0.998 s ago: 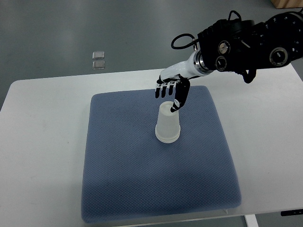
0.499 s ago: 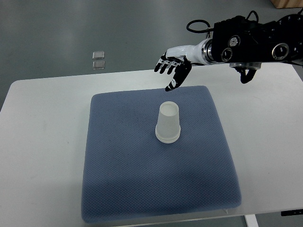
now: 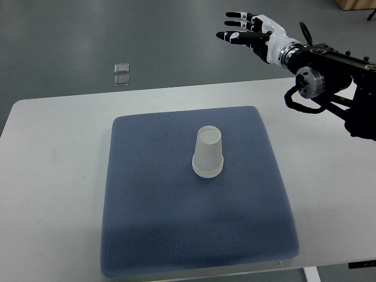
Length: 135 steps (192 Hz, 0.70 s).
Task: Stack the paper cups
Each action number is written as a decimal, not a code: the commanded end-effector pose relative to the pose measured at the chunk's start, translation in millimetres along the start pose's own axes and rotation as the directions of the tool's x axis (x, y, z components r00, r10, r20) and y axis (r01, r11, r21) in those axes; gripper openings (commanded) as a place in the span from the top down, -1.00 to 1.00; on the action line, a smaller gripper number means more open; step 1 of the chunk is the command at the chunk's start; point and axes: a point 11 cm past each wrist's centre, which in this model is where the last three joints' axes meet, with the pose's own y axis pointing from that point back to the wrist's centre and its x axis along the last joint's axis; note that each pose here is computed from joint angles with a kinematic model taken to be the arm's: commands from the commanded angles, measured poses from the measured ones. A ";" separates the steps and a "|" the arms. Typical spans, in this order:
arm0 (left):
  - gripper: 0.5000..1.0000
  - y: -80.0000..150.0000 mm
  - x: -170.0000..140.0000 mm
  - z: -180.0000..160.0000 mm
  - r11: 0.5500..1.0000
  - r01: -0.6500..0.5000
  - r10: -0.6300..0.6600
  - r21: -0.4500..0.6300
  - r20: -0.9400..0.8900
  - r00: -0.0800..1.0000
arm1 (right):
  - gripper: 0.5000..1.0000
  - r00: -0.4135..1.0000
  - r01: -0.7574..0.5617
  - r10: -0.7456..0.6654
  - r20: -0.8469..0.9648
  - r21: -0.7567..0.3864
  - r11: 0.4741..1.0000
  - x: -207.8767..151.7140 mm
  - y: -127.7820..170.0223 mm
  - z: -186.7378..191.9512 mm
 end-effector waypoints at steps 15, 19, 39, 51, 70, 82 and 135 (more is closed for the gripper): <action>-1.00 0.0 0.3 0.0 1.000 -0.001 0.001 0.000 0.000 1.000 | -0.29 0.965 -0.020 0.013 0.260 0.022 1.000 3.0 -6.9 40.3; -1.00 0.0 0.3 0.0 1.000 -0.001 0.001 0.000 0.000 1.000 | -0.30 0.956 -0.017 0.010 0.292 0.022 1.000 2.6 -7.6 46.3; -1.00 0.0 0.3 0.0 1.000 -0.001 0.001 0.000 0.000 1.000 | -0.29 0.906 -0.035 0.018 0.423 0.031 0.999 6.9 -9.1 68.7; -1.00 0.0 0.9 0.0 1.000 -0.003 0.003 0.000 0.000 1.000 | -0.30 0.870 -0.054 0.026 0.492 0.043 0.998 9.4 -9.8 79.2; -1.00 0.0 0.9 0.0 1.000 -0.003 0.003 0.000 0.000 1.000 | -0.30 0.819 -0.061 0.008 0.573 0.074 0.995 11.3 -7.3 89.9; -1.00 0.0 0.3 0.2 1.000 -0.001 0.001 -0.002 0.000 1.000 | -0.30 0.794 -0.073 -0.004 0.608 0.100 0.992 17.9 -2.7 94.8; -1.00 0.0 0.2 0.0 1.000 0.000 0.000 0.000 0.000 1.000 | -0.30 0.754 -0.051 -0.054 0.654 0.140 0.989 25.6 8.2 110.9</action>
